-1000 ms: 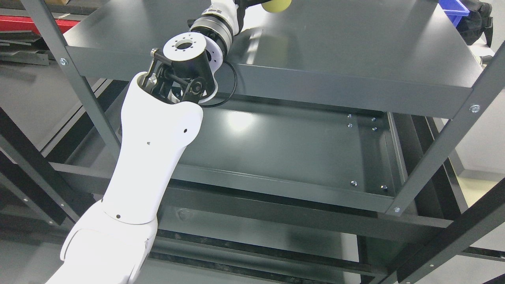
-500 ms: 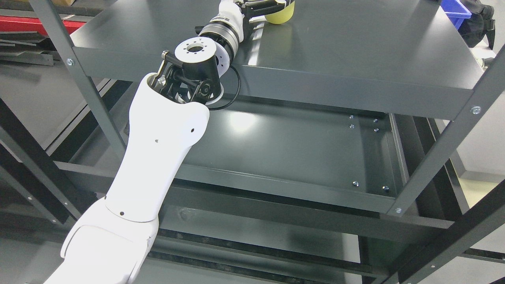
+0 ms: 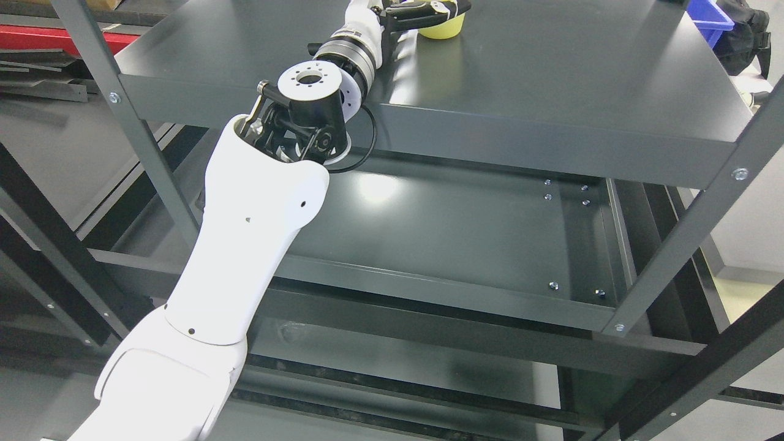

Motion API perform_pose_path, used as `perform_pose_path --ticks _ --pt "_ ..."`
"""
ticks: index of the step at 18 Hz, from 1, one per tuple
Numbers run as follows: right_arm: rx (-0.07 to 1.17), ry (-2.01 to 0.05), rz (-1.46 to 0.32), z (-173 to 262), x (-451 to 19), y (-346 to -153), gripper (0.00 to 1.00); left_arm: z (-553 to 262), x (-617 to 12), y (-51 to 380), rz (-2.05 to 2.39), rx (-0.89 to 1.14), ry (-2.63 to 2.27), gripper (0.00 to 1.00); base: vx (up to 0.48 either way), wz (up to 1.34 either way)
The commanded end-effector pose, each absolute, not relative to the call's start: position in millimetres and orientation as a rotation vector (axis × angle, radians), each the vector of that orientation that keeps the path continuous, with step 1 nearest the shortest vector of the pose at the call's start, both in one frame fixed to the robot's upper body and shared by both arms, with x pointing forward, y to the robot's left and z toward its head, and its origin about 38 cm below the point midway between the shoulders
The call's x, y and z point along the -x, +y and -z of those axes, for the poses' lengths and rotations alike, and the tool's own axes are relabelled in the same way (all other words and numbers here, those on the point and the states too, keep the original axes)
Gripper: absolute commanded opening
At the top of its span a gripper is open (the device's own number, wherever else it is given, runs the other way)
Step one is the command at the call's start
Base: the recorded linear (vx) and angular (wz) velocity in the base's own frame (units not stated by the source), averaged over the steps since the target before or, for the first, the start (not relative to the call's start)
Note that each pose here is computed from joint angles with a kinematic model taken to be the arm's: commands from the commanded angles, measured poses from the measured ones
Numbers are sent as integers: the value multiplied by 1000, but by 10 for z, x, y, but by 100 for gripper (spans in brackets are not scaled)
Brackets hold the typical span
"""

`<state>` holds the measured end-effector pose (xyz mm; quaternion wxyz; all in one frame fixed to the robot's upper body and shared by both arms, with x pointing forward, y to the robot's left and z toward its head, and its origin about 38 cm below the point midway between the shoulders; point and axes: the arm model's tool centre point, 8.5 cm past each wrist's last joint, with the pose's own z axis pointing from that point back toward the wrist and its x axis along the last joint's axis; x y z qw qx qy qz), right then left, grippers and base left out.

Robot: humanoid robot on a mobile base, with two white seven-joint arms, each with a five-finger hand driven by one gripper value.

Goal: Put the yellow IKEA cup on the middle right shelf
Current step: 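Lower the yellow cup onto the shelf and open the left hand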

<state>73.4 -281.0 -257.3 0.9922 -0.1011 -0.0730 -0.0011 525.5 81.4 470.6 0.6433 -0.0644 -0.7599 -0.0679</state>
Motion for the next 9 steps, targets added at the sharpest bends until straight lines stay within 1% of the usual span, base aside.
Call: perform_pose_path --ticks 1,6,9 --pt "216 -132 8 2572 -644 -2909 99 -4801 -5160 857 160 151 -1778 99 0 0" --pt "216 -132 8 2572 -644 -2909 99 -4897 -5137 873 126 191 -1853 99 0 0" --pt "216 -132 8 2572 -644 -2909 99 -4945 -5131 903 110 178 -1891 99 0 0"
